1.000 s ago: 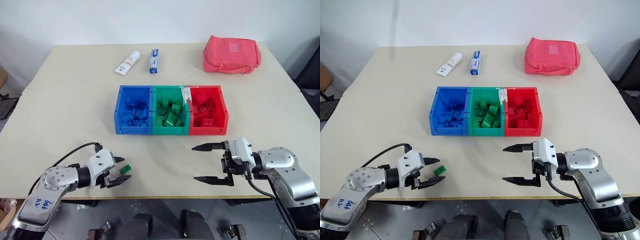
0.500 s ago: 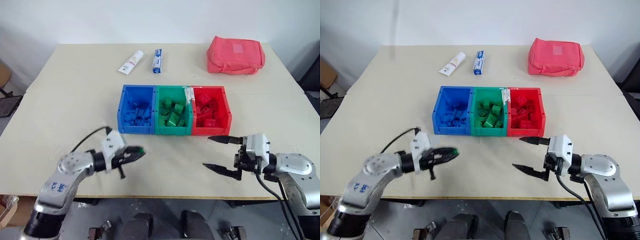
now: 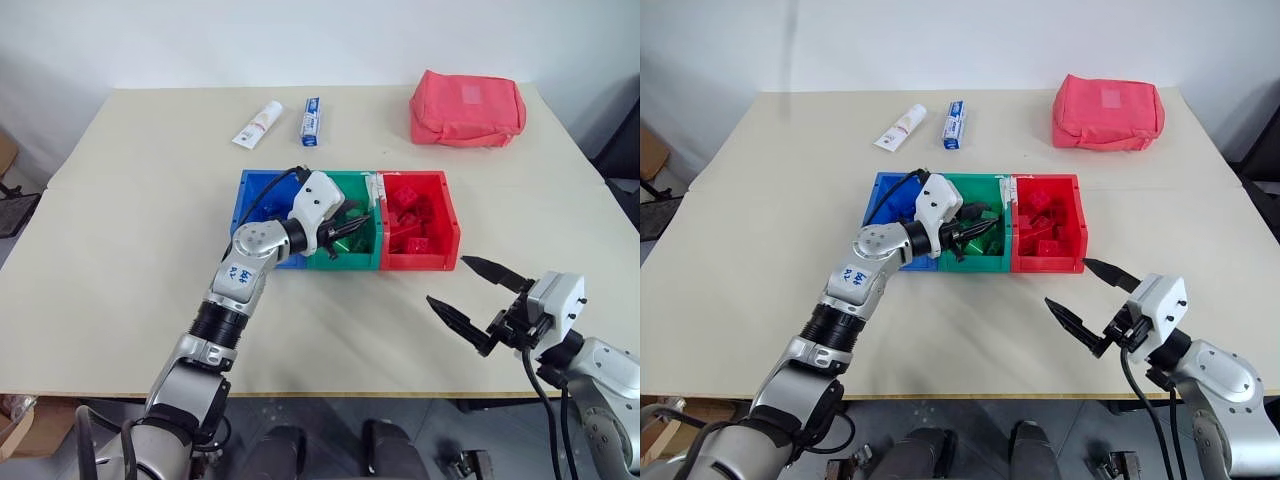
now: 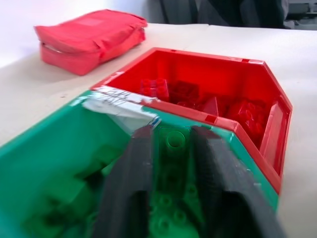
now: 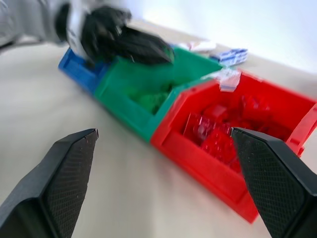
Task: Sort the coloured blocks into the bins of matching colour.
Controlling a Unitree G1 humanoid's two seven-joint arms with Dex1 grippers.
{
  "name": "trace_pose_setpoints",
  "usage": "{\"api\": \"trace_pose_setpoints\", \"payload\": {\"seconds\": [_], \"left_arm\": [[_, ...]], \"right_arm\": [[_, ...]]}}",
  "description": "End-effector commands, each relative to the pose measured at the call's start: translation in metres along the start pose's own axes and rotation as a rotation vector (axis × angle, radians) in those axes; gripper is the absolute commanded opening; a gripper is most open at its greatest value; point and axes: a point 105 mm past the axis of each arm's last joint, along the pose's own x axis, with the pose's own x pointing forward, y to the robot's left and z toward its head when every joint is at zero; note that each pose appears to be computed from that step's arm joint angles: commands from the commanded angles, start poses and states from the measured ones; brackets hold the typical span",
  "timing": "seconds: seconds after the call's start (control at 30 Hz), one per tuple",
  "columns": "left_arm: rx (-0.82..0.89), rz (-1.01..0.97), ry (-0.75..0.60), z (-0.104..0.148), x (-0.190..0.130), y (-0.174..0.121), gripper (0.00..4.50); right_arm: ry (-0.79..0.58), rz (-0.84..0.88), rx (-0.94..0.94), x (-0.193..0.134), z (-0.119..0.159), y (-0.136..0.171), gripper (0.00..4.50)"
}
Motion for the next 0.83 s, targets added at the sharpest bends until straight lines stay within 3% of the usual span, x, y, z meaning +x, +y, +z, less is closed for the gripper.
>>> {"api": "trace_pose_setpoints", "payload": {"seconds": [0.03,0.17,0.33,0.53,0.7,0.83], "left_arm": [[0.027,-0.061,-0.089,0.02,-0.002,-0.003,2.58],[0.063,-0.132,-0.149,0.027,-0.027,-0.008,3.71],[0.137,-0.174,-0.147,0.017,-0.115,-0.008,3.71],[0.134,0.004,0.048,-0.013,-0.188,0.013,3.71],[0.134,0.155,0.119,-0.026,-0.231,0.022,3.71],[0.128,0.217,0.136,-0.034,-0.245,0.02,3.71]], "right_arm": [[-0.006,0.024,-0.018,0.0,0.007,0.009,4.5],[0.005,0.046,-0.035,0.001,0.007,0.01,4.5],[0.022,0.107,-0.059,0.005,0.003,0.002,4.5],[0.038,0.185,-0.08,0.013,-0.003,-0.007,4.5],[0.043,0.223,-0.081,0.016,-0.007,-0.013,4.5],[0.052,0.257,-0.081,0.017,-0.008,-0.017,4.5]]}}
